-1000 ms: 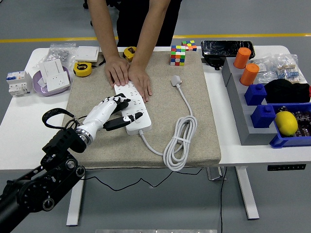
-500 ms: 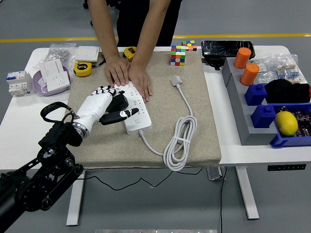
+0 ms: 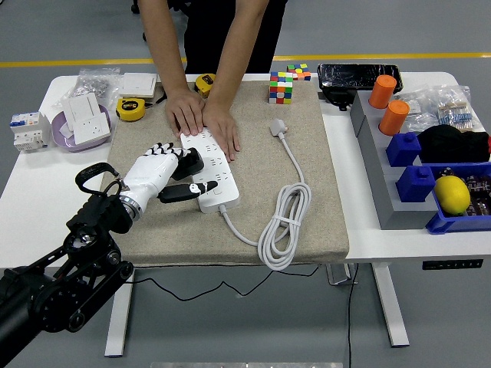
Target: Pick up the plug,place it near the board,insert it into the board,press the button
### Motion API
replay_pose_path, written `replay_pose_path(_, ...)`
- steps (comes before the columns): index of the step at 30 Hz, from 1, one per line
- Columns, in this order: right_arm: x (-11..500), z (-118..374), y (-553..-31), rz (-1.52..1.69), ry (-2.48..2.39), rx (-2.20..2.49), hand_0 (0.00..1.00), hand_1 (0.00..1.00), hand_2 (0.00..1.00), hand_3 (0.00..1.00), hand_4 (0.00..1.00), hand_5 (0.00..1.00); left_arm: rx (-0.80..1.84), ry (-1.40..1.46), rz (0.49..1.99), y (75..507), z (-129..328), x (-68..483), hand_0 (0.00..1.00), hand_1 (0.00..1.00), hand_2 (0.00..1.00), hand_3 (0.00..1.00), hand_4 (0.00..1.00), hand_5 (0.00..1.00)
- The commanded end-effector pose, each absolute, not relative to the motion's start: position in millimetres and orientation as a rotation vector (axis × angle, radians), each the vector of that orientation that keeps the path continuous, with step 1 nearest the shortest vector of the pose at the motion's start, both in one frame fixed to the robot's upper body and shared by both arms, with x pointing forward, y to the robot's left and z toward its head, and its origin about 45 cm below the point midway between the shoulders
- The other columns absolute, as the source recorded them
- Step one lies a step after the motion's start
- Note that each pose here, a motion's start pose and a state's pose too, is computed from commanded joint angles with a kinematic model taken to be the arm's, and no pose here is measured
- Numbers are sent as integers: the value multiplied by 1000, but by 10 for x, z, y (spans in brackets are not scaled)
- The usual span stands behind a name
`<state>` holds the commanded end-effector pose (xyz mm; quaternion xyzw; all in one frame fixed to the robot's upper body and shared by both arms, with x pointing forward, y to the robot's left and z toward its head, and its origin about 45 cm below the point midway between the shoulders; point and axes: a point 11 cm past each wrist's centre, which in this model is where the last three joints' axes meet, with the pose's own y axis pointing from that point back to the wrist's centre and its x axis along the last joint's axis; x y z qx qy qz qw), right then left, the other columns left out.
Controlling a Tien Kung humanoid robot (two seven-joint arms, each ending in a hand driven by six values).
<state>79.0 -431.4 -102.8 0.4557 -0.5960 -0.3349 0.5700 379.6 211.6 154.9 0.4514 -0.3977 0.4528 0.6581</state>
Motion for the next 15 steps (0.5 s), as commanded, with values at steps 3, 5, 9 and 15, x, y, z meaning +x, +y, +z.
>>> replay_pose_path(3,790,-1028,-4312,-786,-1399,1070,621,583,618,539,877,608,1022,-908,1015,2089,1553,3806,998,998,925,856,998,998)
replay_pose_path(5,789,-1028,-4312,-786,-1398,1070,621,583,618,539,878,608,1019,-914,1011,2072,1563,3813,998,998,924,856,998,998)
replay_pose_path(9,785,-1028,-4315,-786,-1397,1069,621,583,618,539,878,608,1018,-928,1009,2051,1597,3846,998,998,929,856,998,998)
replay_pose_path(15,804,-1022,-4323,-783,-1399,1070,623,583,618,539,878,608,1029,-936,999,2045,1611,3888,998,998,929,856,998,998)
